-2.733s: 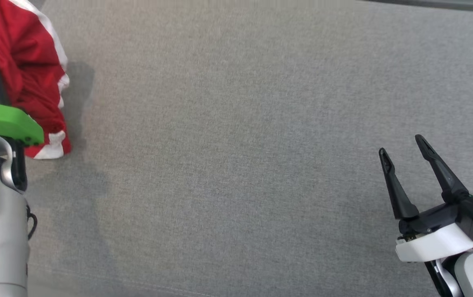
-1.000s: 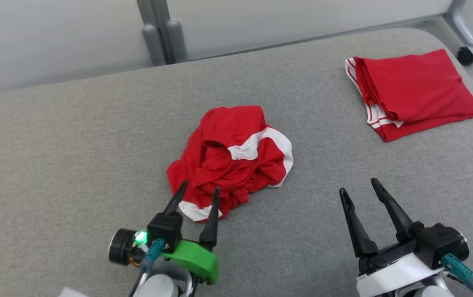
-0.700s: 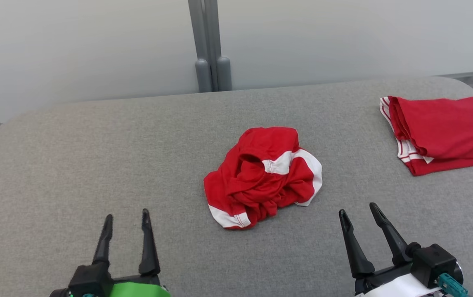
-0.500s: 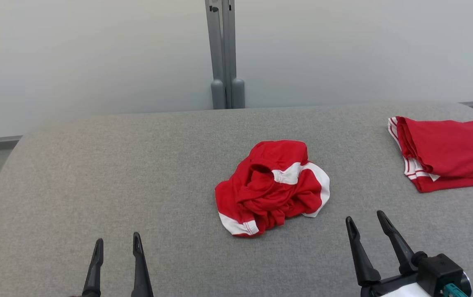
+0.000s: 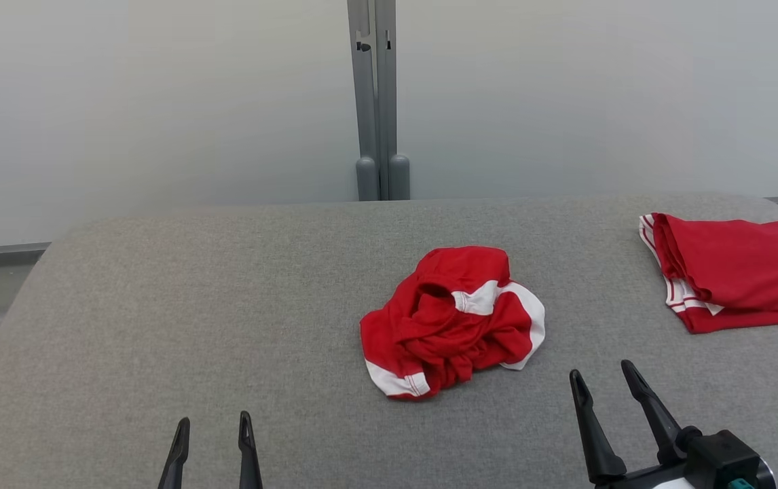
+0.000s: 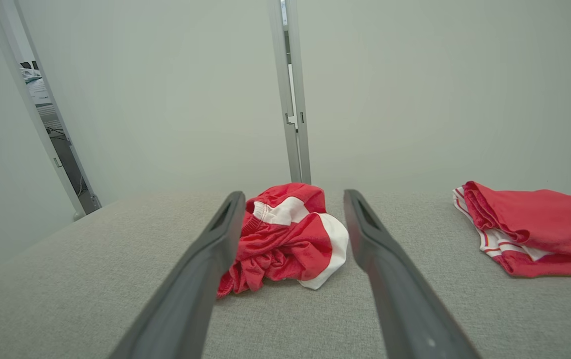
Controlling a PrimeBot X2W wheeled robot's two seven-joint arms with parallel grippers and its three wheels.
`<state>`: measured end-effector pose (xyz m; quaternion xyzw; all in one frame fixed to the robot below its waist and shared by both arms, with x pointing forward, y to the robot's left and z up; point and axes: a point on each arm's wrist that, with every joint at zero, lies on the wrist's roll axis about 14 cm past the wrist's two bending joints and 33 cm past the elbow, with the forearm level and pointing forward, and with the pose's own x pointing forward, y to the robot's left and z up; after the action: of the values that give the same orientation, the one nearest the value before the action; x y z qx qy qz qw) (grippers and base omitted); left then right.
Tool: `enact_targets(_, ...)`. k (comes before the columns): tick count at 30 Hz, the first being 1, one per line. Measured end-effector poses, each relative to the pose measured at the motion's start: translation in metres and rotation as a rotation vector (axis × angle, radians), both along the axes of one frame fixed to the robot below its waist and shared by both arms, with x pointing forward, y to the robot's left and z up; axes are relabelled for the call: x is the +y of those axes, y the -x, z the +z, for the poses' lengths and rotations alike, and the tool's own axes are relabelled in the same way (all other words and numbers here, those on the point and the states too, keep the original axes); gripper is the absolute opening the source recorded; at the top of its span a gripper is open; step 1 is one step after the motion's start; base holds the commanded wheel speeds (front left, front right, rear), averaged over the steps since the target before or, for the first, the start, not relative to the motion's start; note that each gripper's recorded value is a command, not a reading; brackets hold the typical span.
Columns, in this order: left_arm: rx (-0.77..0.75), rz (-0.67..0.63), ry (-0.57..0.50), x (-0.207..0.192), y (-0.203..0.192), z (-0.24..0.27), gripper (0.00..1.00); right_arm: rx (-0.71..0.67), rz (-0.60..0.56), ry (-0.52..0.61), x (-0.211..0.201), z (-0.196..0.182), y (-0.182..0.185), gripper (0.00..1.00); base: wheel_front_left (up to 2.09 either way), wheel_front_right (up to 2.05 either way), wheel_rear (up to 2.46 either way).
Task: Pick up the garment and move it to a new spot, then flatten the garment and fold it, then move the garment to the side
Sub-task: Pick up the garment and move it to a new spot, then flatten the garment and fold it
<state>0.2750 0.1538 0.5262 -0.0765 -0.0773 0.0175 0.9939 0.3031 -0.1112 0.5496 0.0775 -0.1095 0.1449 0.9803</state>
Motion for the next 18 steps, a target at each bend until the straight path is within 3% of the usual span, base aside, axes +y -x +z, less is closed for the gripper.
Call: enact_targets(18, 0.014, -0.002, -0.011, -0.0032, 0.0003, -0.0037, 1.0, 0.005, -0.007, -0.001, -0.0032, -0.0005, -0.0043, 1.0, 0.0, 0.0, 0.0)
